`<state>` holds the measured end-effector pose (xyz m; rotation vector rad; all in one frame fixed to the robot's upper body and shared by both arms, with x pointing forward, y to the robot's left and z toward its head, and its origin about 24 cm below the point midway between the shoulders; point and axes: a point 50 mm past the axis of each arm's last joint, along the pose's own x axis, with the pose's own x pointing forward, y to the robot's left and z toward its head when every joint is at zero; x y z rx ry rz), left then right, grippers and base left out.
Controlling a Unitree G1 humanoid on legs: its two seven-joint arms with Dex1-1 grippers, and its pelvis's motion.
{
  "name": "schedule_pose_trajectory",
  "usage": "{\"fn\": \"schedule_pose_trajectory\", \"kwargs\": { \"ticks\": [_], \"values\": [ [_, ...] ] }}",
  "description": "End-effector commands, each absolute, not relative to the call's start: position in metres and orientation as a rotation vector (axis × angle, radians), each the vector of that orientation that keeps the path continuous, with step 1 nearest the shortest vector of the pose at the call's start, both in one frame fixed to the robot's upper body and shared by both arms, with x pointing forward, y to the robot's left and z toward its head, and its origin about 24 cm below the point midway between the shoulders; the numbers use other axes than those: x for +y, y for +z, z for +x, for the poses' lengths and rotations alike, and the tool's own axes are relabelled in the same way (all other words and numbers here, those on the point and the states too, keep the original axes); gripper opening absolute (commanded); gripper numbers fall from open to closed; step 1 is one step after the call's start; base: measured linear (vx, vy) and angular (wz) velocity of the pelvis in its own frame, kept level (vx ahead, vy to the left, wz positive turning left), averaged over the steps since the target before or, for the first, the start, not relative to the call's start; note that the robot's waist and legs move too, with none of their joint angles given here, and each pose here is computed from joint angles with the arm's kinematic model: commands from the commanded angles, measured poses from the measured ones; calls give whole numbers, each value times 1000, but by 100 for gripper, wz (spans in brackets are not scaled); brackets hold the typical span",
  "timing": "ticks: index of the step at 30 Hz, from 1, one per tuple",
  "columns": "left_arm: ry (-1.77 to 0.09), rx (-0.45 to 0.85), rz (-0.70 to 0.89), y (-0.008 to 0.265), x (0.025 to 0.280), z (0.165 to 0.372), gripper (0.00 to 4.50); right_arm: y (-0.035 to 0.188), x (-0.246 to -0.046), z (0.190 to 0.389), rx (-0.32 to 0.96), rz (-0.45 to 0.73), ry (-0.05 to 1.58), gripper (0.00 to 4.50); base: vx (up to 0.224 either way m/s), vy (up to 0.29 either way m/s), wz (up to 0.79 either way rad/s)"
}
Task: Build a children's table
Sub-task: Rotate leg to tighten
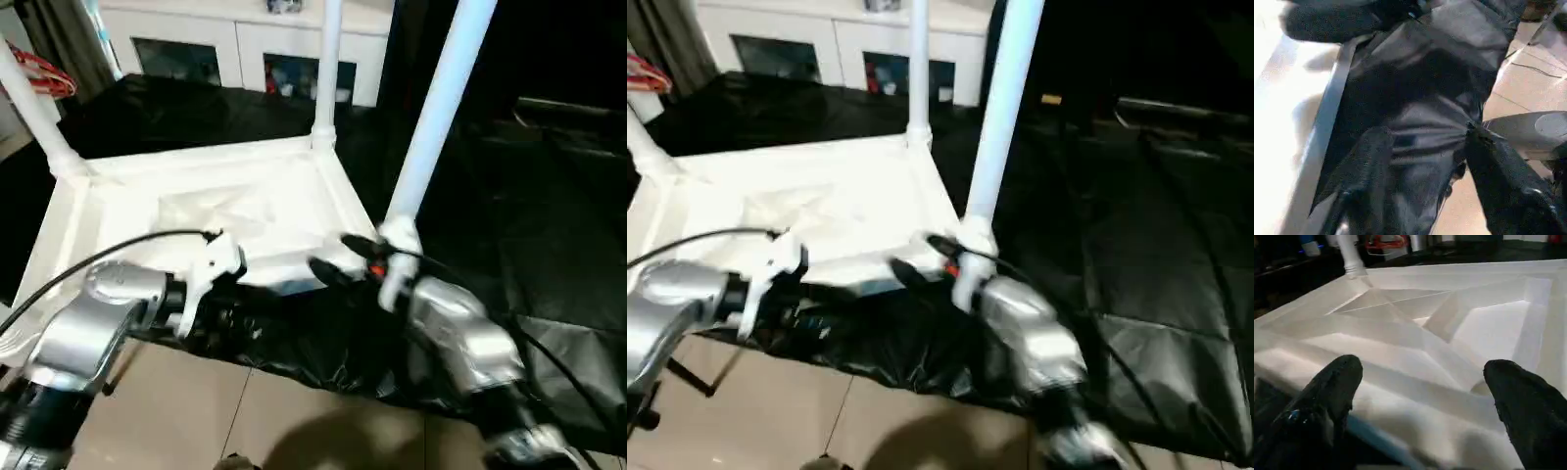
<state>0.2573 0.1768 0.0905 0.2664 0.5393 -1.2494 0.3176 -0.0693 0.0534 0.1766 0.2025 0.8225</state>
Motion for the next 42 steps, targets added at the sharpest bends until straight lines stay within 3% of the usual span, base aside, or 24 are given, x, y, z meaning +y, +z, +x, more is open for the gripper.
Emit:
{"fn": "schedule_pose_trajectory", "kwargs": {
  "ticks": [1, 5, 10, 16, 24, 26, 31, 35, 39, 42],
  "values": [
    [-1205, 554, 312, 89, 179, 257, 312, 56, -66, 323, 189, 181, 795, 450, 0, 0, 0],
    [-1075, 537, 369, 82, 180, 265, 336, 53, -53, 337, 194, 186, 612, 450, 0, 0, 0],
    [-1024, 533, 382, 76, 178, 270, 374, 46, -62, 348, 233, 256, 372, 450, 0, 0, 0],
    [-1031, 553, 387, 69, 177, 268, 424, 40, -89, 360, 260, 376, 133, 450, 0, 0, 0],
    [-950, 484, 419, 69, 172, 285, 442, 43, -125, 369, 228, 346, -20, 450, 0, 0, 0],
    [-924, 457, 425, 71, 171, 292, 442, 45, -143, 371, 208, 326, -70, 450, 0, 0, 0],
    [-855, 391, 425, 70, 164, 305, 442, 50, -175, 372, 165, 279, -133, 450, 0, 0, 0],
    [-837, 347, 399, 69, 157, 309, 442, 53, -187, 371, 137, 226, -117, 450, 0, 0, 0],
    [-786, 244, 342, 72, 148, 312, 442, 58, -181, 368, 81, 147, 3, 450, 0, 0, 0],
    [-669, 128, 247, 76, 145, 309, 442, 64, -163, 359, 15, 105, 181, 450, 0, 0, 0]
  ]
}}
